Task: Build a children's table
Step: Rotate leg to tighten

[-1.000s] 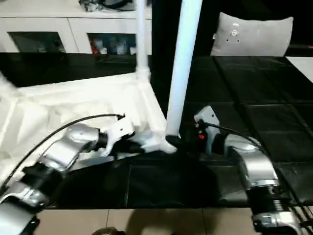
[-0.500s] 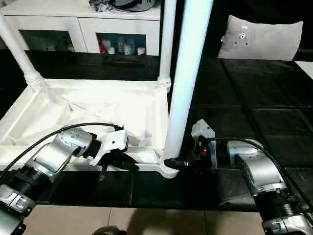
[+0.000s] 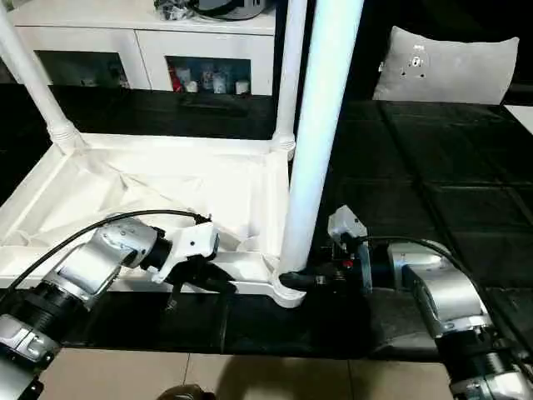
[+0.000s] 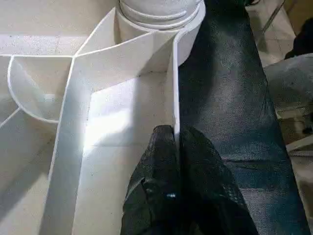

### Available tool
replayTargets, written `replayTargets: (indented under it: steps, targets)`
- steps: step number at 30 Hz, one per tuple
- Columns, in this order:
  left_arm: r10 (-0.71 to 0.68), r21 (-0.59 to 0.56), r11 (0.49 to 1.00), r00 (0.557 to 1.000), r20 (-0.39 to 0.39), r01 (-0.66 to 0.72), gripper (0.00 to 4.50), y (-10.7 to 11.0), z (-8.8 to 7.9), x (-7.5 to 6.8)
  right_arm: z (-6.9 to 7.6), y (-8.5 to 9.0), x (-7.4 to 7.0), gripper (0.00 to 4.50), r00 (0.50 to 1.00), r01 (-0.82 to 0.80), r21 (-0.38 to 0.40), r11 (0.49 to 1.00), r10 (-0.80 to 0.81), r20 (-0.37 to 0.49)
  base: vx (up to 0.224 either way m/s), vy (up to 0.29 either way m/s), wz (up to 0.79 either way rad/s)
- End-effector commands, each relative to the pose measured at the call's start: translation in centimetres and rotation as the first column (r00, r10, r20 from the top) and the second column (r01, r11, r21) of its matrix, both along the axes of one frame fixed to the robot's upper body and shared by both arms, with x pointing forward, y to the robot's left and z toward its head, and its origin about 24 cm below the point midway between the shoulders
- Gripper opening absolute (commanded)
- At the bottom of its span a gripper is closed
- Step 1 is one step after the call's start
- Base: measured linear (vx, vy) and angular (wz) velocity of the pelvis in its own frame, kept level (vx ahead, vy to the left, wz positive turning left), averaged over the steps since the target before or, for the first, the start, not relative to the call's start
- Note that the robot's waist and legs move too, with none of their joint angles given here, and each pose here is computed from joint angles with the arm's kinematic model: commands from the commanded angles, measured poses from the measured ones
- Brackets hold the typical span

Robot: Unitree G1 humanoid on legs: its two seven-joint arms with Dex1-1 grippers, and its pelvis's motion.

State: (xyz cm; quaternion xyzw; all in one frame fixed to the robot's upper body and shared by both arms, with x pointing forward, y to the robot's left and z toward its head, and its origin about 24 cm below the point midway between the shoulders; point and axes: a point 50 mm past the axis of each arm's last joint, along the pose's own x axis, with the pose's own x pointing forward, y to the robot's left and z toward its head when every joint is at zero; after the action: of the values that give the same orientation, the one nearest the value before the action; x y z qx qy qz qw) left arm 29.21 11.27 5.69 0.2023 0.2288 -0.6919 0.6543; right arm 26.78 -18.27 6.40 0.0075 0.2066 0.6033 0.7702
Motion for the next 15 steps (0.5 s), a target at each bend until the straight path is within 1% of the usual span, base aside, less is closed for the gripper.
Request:
replayTargets:
  steps: [1,2,3,5,7,8,9,10,11,12,13,14,15]
  targets:
    - [0.031,-0.018,0.999,0.999,0.011,-0.031,0.00,-1.5,-0.1,0.1,0.0,1.1,0.5,2.08,0.998,0.062,0.032,0.998,-0.061,-0.012,0.000,0.000,0.00]
    - [0.089,-0.028,0.996,0.996,0.016,-0.088,0.00,-1.8,-0.1,0.5,-0.2,1.4,1.0,2.08,0.993,0.119,0.018,0.993,-0.119,0.004,0.000,0.000,0.00]
    - [0.168,-0.038,0.985,0.986,0.020,-0.168,0.00,-2.3,-0.1,1.1,-0.5,1.6,1.8,2.08,0.979,0.205,0.002,0.979,-0.205,0.018,0.000,0.000,0.00]
    - [0.266,-0.051,0.963,0.964,0.018,-0.265,0.00,-3.0,-0.1,1.8,-0.9,2.0,2.9,2.06,0.944,0.331,-0.018,0.944,-0.330,0.025,0.000,0.000,0.00]
    - [0.396,-0.071,0.916,0.918,0.024,-0.394,0.00,-4.2,0.1,2.8,-1.5,2.3,4.6,2.05,0.847,0.532,-0.070,0.844,-0.531,0.032,0.000,0.000,0.00]
    - [0.438,-0.077,0.897,0.898,0.029,-0.435,0.00,-4.6,0.1,3.1,-1.7,2.4,5.1,2.05,0.809,0.587,-0.085,0.805,-0.587,0.032,0.000,0.000,0.00]
    - [0.510,-0.094,0.858,0.859,0.033,-0.506,0.00,-5.3,0.2,3.7,-2.0,2.6,5.8,2.05,0.747,0.663,-0.098,0.742,-0.664,0.027,0.000,0.000,0.00]
    - [0.537,-0.101,0.841,0.842,0.041,-0.532,0.00,-5.6,0.3,4.0,-2.0,2.8,6.1,2.05,0.723,0.690,-0.091,0.718,-0.691,0.026,0.000,0.000,0.00]
    - [0.547,-0.105,0.835,0.836,0.045,-0.541,0.00,-5.8,0.3,4.1,-2.1,2.9,6.2,2.05,0.715,0.698,-0.088,0.711,-0.699,0.025,0.000,0.000,0.00]
    - [0.578,-0.121,0.813,0.814,0.059,-0.569,0.00,-6.1,0.4,4.4,-2.1,3.2,6.4,2.05,0.700,0.713,-0.074,0.698,-0.713,0.022,0.000,0.000,0.00]
    - [0.607,-0.141,0.791,0.792,0.065,-0.595,0.00,-6.4,0.6,4.6,-2.1,3.4,6.5,2.05,0.697,0.716,-0.062,0.695,-0.716,0.025,0.000,0.000,0.00]
    - [0.616,-0.152,0.783,0.785,0.066,-0.603,0.00,-6.8,0.7,4.7,-2.0,3.7,6.5,2.05,0.704,0.710,-0.048,0.702,-0.709,0.038,0.000,0.000,0.00]
    - [0.622,-0.161,0.778,0.780,0.064,-0.607,0.00,-7.1,0.7,4.7,-2.0,3.9,6.5,2.57,0.711,0.703,-0.036,0.711,-0.701,0.049,0.000,0.000,0.00]
